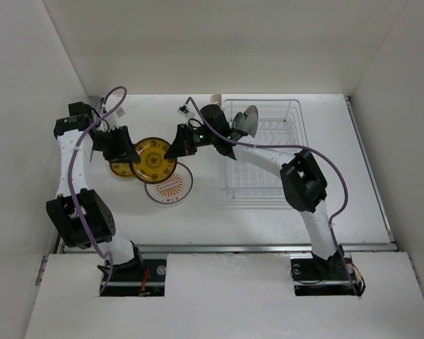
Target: Unload the plates from the dish rack
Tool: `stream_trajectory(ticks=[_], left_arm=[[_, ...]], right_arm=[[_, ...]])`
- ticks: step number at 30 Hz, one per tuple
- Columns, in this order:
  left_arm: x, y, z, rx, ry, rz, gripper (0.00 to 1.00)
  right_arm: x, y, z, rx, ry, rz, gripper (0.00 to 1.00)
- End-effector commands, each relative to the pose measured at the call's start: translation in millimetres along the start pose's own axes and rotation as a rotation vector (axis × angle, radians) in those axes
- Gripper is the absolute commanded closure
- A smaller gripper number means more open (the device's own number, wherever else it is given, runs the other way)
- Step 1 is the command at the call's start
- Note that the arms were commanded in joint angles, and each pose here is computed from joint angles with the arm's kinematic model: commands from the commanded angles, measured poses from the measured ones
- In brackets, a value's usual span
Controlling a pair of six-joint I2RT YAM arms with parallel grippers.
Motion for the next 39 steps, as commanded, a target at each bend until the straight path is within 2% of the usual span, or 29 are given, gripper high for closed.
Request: stream_trajectory(ticks=[1,5,6,13,17,19,22,24,26,30,31,33,39], left_arm=[[1,-3,-18,0.13,-0.019,-0.005,0.69],[8,-4,-30,0.199,-0.023,0.032,0.88],[11,-6,-27,0.193,-0.019,0.051,1.0],[10,2,-36,0.222,-0.03,0.051,1.0],[2,9,-31,0.202,0.019,0.01,1.0],[-5,12,-27,0.191,0.037,-0.018,1.0],[-5,8,-24,0.194,0.058,-0.003,1.0],[-2,5,-15,0.169,0.079,0.011,1.0],[-10,7,4,0.104,0.101,-0.033,1.0],[-26,8,58,-0.059,0.254,-0.111,1.0],[-30,9,71,-0.089,0.317,-0.135,1.0],[-43,6,92,-0.156,0.327,-0.191,1.0],[-53,-24,128,-0.186,0.385,-0.143,1.0]], right_arm=[[-10,-3,60,-0.179,0.115,-0.007,1.0],[-11,-4,58,-0.179,0.115,-0.007,1.0],[-11,-4,58,-0.179,0.115,-0.007,1.0],[-6,-6,51,-0.163,0.082,0.009,1.0],[-8,-4,39,-0.116,0.054,0.002,0.47],[-13,-1,28,-0.071,0.027,-0.015,0.33],[-27,7,12,0.006,-0.003,-0.069,0.2],[-35,19,5,0.073,-0.005,-0.101,0.18],[-56,37,-17,0.219,-0.017,-0.195,0.14],[-82,88,-23,0.491,0.004,-0.322,0.13],[-86,96,-21,0.524,0.04,-0.336,0.13],[-89,106,-15,0.549,0.073,-0.356,0.13],[-83,127,1,0.576,0.105,-0.365,0.13]])
Point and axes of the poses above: each gripper's point midway between its finger pads, its own y axis back along the fingers, its own z axis along the line the jaws close on, x = y × z, the point moved 1 cm from there along y, back along the fingers, and after that the axes turned 2 degrees about -y, right-handed, at the moved point
